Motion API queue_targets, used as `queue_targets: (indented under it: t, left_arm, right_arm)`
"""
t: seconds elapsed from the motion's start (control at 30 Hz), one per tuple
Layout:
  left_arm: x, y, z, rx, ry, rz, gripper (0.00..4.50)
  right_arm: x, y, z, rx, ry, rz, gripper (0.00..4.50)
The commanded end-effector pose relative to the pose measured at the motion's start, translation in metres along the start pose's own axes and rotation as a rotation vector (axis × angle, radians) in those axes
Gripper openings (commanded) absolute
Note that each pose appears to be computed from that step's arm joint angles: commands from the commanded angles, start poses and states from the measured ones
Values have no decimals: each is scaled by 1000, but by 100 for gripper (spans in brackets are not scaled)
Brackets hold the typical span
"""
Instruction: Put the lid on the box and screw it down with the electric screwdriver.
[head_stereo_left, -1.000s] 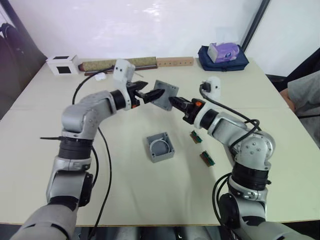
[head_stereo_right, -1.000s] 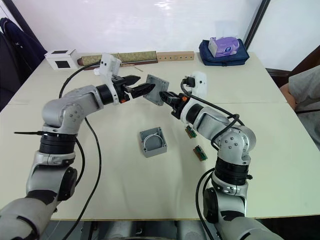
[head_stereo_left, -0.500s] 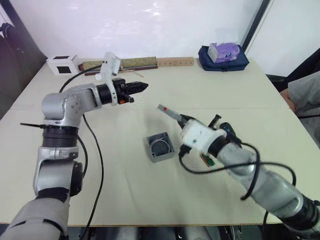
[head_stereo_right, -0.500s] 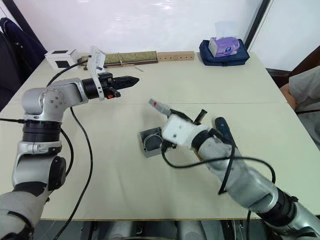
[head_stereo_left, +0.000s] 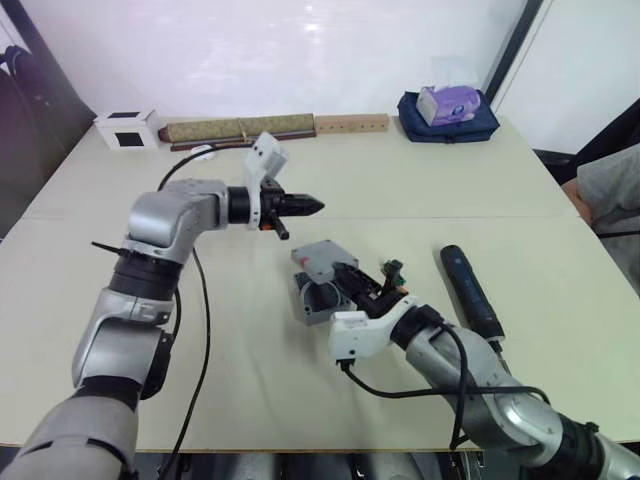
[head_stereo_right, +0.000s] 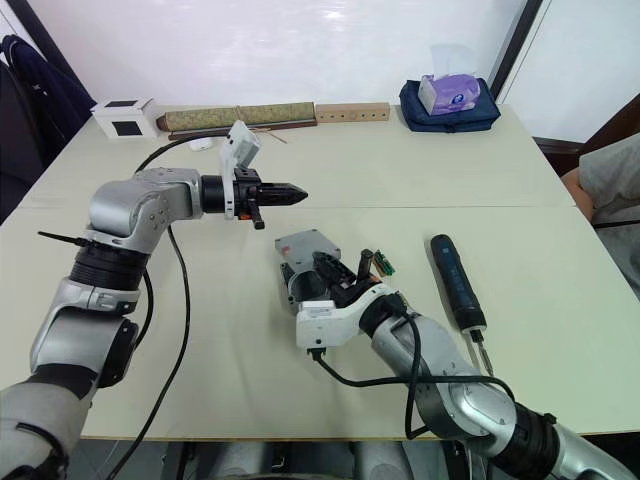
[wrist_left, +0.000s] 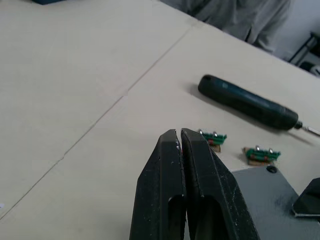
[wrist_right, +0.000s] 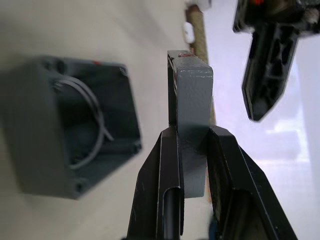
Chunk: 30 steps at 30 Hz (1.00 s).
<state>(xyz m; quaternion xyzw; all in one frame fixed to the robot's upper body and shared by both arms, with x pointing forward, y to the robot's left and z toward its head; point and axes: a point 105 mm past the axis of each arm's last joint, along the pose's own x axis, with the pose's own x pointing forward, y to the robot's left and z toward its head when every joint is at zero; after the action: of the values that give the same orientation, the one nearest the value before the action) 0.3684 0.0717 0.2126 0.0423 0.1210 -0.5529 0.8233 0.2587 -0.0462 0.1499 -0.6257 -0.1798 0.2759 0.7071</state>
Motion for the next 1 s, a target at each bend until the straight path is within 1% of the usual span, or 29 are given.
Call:
queue_targets:
  t: [0.03,0.1,0.27,0.33,0.7,0.83,0.9,1.0]
  left_arm:
    - [-2,-6,6,76,2,-23,8]
    - [-2,-8,2,88,21,-32,8]
    - [0,-17,-27,169,136,-86,8]
    - [0,-18,-36,198,167,-98,8]
    - [5,-17,-49,262,204,-118,8]
    - [10,-22,-55,291,224,-149,8]
    - [12,-24,-59,311,240,-160,8]
    - [13,-27,-71,362,289,-184,8]
  right_arm:
    - [-2,-14,1,-25,-3,-43,13]
    - [-2,-12,0,-25,-2,-26,13]
    - [0,-2,-2,-3,12,43,13]
    - [-1,2,-3,-7,16,63,13]
    - [-1,7,-4,-24,34,107,13]
    - [-1,6,-6,-19,52,98,13]
    - [-1,7,-6,-16,48,101,13]
    - [-3,8,-4,-10,39,112,13]
